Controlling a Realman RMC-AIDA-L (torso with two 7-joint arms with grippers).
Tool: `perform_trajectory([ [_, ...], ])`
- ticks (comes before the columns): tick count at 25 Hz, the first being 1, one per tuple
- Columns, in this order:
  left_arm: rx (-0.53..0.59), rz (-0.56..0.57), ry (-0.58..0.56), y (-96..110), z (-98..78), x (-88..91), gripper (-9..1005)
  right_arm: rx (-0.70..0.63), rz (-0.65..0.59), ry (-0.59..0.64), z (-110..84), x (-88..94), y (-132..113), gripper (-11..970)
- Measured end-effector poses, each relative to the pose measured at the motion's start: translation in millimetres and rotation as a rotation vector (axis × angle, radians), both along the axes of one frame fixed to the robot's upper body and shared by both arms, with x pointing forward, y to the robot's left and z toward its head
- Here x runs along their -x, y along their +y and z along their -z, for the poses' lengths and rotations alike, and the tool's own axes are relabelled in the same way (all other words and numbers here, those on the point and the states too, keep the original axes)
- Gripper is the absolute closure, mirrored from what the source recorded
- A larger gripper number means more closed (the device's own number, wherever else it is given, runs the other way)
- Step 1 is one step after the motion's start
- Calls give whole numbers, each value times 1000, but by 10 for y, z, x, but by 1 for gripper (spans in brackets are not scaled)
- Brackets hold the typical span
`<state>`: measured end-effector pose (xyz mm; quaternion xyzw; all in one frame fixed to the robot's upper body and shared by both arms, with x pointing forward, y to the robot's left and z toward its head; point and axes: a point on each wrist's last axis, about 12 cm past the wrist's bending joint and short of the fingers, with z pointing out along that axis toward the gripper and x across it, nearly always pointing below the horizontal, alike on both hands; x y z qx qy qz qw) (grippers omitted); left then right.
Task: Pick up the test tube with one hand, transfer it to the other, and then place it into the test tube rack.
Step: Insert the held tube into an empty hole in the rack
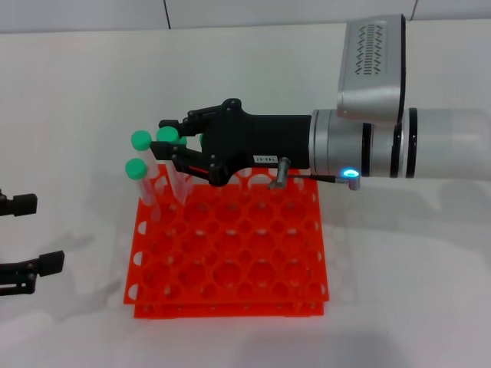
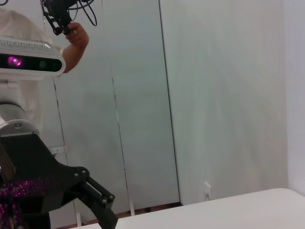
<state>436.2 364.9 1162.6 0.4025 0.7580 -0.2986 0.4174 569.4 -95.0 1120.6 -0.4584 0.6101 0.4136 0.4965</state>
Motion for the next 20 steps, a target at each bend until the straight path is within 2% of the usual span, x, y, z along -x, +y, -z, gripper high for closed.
perform_trajectory([
  [20,2,11,8,-18,32,-37,103,29,-7,-30,65,29,1,694],
])
